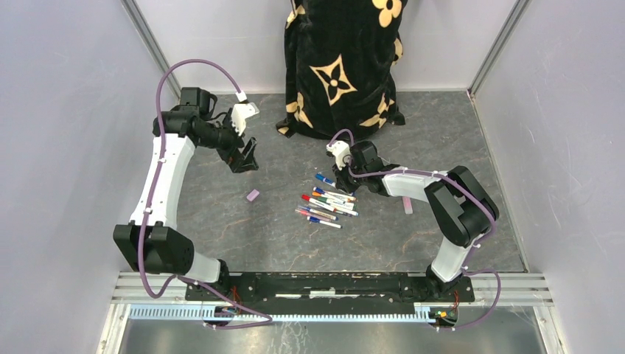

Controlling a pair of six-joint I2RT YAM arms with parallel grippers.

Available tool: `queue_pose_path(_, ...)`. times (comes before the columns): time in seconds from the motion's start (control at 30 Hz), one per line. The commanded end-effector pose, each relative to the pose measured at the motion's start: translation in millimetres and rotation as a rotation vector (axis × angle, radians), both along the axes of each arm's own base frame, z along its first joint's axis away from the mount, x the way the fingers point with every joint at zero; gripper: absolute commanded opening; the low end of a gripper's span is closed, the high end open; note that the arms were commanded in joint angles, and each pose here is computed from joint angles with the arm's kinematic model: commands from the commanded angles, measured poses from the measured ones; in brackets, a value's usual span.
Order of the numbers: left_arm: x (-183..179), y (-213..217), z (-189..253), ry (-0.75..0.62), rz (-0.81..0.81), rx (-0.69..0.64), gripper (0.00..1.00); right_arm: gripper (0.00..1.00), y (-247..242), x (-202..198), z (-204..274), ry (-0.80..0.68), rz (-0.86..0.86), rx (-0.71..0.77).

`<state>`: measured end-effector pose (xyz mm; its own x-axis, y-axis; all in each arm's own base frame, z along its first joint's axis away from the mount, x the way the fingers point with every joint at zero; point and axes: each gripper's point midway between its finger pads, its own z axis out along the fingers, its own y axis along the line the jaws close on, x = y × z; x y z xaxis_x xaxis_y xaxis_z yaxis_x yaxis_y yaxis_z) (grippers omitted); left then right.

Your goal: Open the pen caps

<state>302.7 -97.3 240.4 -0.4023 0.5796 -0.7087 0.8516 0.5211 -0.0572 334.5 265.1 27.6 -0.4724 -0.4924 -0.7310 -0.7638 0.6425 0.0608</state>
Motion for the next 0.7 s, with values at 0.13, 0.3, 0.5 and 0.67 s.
queue_pose_path(0.13,-14,-14,5,-0.004,-0.112,-0.070,1.00,0.17,-4,-1,-10,-0.016,-0.017,-0.023)
queue_pose_path(0.3,-18,-24,12,-0.017,-0.169,-0.128,1.00,0.27,-10,-16,-28,0.003,-0.026,-0.033)
queue_pose_path(0.5,-20,-28,11,-0.013,-0.200,-0.148,1.00,0.18,-8,-15,-26,-0.007,-0.023,-0.050)
queue_pose_path(0.67,-29,-30,3,-0.032,-0.264,-0.151,1.00,0.00,11,8,30,-0.086,-0.009,0.007)
